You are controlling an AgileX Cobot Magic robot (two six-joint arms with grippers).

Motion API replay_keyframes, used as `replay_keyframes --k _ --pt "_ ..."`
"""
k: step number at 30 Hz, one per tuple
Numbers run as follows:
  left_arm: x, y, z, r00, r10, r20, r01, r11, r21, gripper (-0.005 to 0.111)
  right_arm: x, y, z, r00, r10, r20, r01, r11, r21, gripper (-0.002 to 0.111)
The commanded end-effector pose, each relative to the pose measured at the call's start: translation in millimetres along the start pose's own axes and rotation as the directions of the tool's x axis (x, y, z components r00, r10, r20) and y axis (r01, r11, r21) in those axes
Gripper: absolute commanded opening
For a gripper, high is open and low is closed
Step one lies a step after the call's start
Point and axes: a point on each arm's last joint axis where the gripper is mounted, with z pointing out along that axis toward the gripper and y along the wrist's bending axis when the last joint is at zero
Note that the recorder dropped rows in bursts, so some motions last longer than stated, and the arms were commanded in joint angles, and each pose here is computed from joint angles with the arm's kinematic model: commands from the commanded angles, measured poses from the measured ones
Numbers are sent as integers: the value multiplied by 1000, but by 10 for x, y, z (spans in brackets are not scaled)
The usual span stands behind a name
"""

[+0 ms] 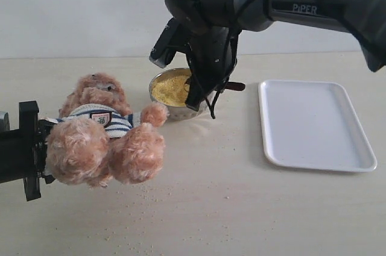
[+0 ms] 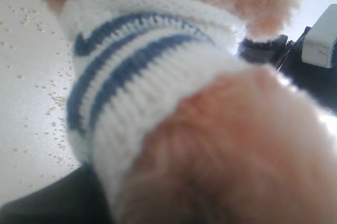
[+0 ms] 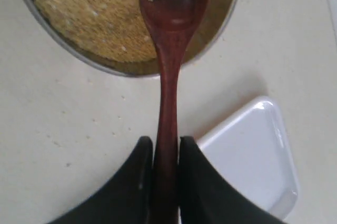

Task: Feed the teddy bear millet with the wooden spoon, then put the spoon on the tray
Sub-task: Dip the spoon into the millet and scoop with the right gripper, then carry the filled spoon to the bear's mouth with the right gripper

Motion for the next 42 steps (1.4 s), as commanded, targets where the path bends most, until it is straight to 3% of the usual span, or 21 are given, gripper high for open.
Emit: replay_keyframes --k 1,10,18,24,36,42 --pt "-8 -62 5 1000 25 3 -25 999 40 5 -29 23 -69 997 64 52 -60 995 -74 0" --pt "-7 -62 5 1000 29 1 -29 999 39 5 -6 -6 -217 989 132 62 -126 987 -100 0" --pt "-7 -62 5 1000 29 1 -29 999 39 5 140 -160 -692 983 165 83 -158 983 -90 0" --pt "-7 -62 5 999 47 2 -47 998 39 5 218 -173 -999 974 189 125 -167 972 -168 0" --pt "0 -60 5 999 50 -5 -50 998 38 5 125 42 -1344 930 212 301 -53 885 -463 0" --pt "0 -60 5 999 50 -5 -50 998 38 5 -94 269 -1495 872 145 468 61 916 -397 0"
